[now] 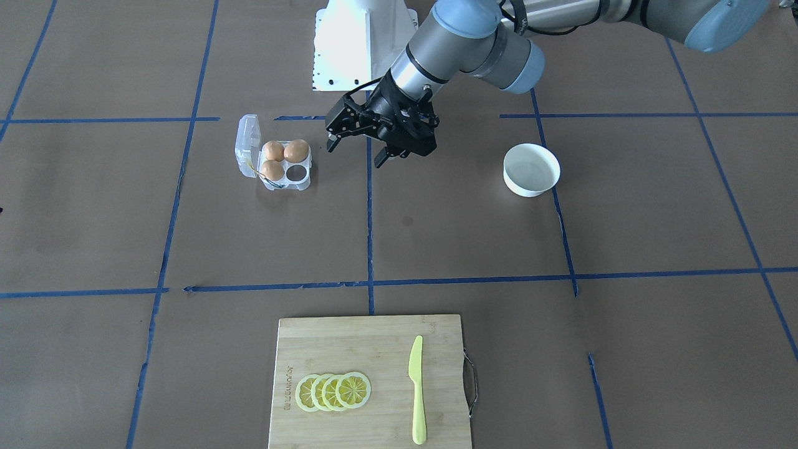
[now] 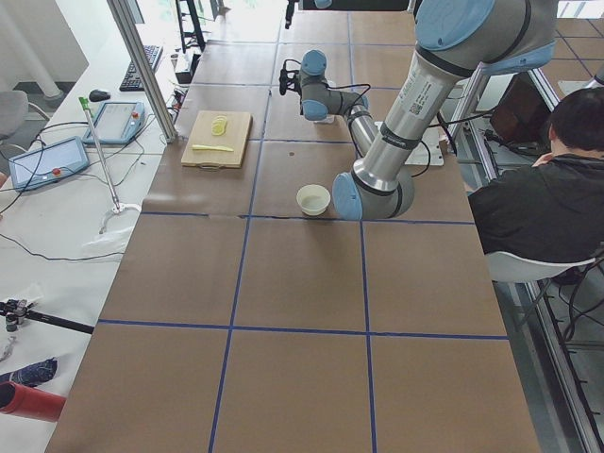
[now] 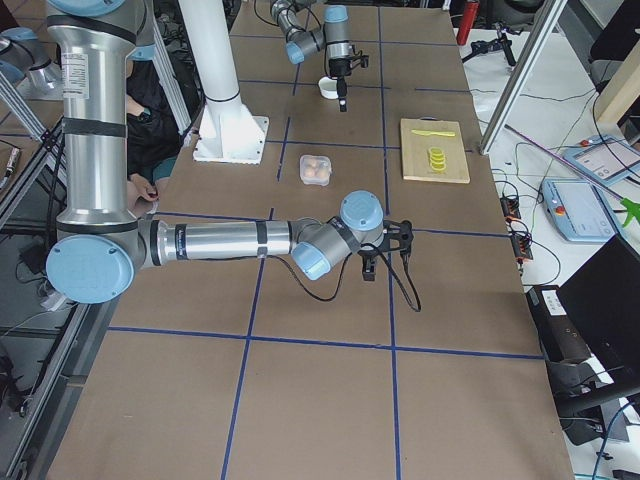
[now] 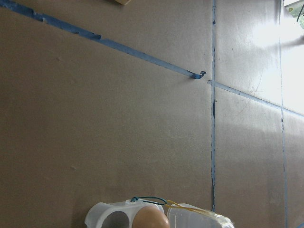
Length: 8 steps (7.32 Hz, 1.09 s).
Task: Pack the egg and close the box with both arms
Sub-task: 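Raise the left arm away from the carton while the right arm reaches toward the lid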
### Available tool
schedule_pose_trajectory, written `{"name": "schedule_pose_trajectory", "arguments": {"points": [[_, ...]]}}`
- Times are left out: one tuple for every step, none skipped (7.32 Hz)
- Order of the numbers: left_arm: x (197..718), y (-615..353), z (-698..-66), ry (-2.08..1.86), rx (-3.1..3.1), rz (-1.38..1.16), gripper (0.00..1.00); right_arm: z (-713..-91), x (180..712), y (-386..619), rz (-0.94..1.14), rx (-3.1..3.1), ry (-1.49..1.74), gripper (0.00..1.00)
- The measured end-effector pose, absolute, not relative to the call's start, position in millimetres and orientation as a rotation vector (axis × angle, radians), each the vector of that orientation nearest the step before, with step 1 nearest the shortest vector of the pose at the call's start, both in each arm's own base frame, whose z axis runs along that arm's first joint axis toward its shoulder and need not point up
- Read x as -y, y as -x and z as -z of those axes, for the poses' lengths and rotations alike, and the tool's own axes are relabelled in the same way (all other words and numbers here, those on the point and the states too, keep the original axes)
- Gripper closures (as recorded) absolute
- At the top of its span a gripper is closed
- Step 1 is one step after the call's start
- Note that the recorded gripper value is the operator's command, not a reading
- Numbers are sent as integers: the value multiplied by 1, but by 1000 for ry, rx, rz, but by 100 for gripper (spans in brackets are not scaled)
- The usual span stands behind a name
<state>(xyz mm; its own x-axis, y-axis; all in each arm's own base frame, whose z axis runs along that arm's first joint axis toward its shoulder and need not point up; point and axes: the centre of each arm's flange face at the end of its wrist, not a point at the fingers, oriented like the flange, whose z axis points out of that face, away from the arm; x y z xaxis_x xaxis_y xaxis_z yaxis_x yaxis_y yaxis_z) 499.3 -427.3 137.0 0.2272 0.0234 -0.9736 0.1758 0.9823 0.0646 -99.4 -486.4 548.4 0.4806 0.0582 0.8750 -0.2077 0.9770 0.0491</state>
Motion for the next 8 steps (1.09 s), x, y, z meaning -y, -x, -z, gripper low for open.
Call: {"name": "schedule_pose_trajectory", "arguments": {"points": [[443, -470, -141, -207, -1295, 118, 0, -527, 476, 131, -174, 1102, -139, 87], [457, -445, -143, -248, -1248, 113, 0, -501, 462, 164, -174, 1143, -101, 100], [470, -427, -146, -284, -1209, 105, 0, -476, 444, 196, -174, 1178, -46, 100], [484, -411, -149, -317, -1184, 104, 0, -458, 427, 220, -161, 1202, 1, 100], [495, -398, -154, -346, -1164, 98, 0, -447, 414, 239, -134, 1215, 32, 100], [503, -388, -158, -370, -1148, 90, 0, -442, 404, 255, -107, 1219, 50, 100], [509, -381, -165, -383, -1132, 77, 0, -437, 394, 273, -76, 1219, 58, 100], [512, -377, -173, -390, -1119, 55, 0, -432, 383, 291, -47, 1217, 57, 100]]}}
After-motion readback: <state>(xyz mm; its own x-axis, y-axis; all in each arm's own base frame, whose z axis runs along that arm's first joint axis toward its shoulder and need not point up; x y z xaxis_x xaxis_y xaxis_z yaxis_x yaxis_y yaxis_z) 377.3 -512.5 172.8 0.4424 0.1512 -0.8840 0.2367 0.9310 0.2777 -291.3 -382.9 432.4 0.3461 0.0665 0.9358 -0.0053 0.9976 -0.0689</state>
